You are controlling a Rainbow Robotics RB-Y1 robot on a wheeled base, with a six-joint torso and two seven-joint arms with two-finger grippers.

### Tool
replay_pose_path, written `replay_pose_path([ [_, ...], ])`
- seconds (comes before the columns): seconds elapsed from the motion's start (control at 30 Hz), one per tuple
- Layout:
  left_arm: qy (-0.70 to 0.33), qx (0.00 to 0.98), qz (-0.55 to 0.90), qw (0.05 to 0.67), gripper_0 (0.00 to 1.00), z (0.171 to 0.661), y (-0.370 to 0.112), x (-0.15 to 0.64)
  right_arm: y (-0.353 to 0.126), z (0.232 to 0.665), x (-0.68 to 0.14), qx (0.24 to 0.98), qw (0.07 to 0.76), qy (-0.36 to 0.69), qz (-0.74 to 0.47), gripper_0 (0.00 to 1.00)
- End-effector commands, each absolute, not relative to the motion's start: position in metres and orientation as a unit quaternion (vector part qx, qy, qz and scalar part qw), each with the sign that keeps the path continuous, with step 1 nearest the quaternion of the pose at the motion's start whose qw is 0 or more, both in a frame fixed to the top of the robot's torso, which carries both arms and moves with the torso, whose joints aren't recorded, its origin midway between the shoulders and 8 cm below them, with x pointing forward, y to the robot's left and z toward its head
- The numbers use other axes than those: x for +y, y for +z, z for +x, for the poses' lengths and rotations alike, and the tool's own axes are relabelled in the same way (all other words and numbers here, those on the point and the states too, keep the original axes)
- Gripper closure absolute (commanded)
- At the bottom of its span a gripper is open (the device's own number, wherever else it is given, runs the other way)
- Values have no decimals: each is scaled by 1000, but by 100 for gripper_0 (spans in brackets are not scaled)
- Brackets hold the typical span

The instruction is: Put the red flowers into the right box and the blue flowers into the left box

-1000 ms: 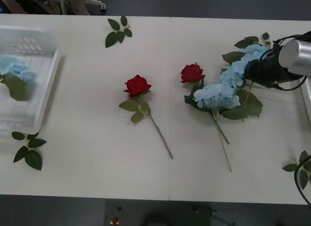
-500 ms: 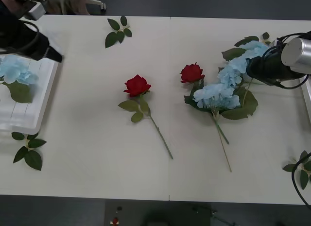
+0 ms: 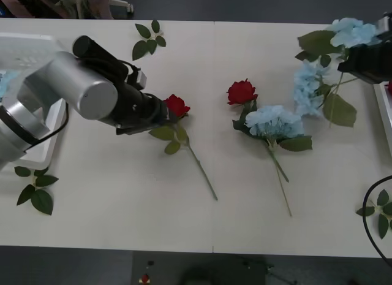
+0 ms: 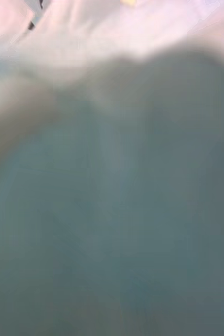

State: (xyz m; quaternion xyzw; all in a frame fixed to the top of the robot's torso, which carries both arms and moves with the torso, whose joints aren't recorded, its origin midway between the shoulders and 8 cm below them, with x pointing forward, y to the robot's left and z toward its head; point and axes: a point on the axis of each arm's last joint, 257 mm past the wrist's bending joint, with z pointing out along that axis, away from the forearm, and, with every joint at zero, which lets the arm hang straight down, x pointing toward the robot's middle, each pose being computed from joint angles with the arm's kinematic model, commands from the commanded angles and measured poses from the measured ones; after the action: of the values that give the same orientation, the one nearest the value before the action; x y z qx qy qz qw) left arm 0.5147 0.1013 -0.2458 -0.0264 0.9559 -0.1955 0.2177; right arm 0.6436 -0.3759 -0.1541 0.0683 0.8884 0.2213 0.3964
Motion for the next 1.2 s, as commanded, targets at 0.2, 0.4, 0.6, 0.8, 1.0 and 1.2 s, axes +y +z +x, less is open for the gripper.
replay_pose_path([
  [0.2,-120,954,-45,271,0,537,-252,55,-43,615,-402,807,510,291,-55,100],
  [0.4,-108,956,-68,263,0,548,-261,48,-45,598,-375,748,565,319,-141,100],
  [0.6,-97,958,-67,261,0,551,-266,48,-68,590,-374,748,562,318,-154,100],
  [0.8,-92,956,-50,276,0,557,-259,53,-93,587,-374,777,528,307,-150,36],
  [1.0,-161,913,63,371,0,571,-192,61,-99,587,-376,788,515,308,-138,24],
  [1.2,-244,846,153,448,0,547,-144,75,-101,587,-377,789,515,303,-142,24],
])
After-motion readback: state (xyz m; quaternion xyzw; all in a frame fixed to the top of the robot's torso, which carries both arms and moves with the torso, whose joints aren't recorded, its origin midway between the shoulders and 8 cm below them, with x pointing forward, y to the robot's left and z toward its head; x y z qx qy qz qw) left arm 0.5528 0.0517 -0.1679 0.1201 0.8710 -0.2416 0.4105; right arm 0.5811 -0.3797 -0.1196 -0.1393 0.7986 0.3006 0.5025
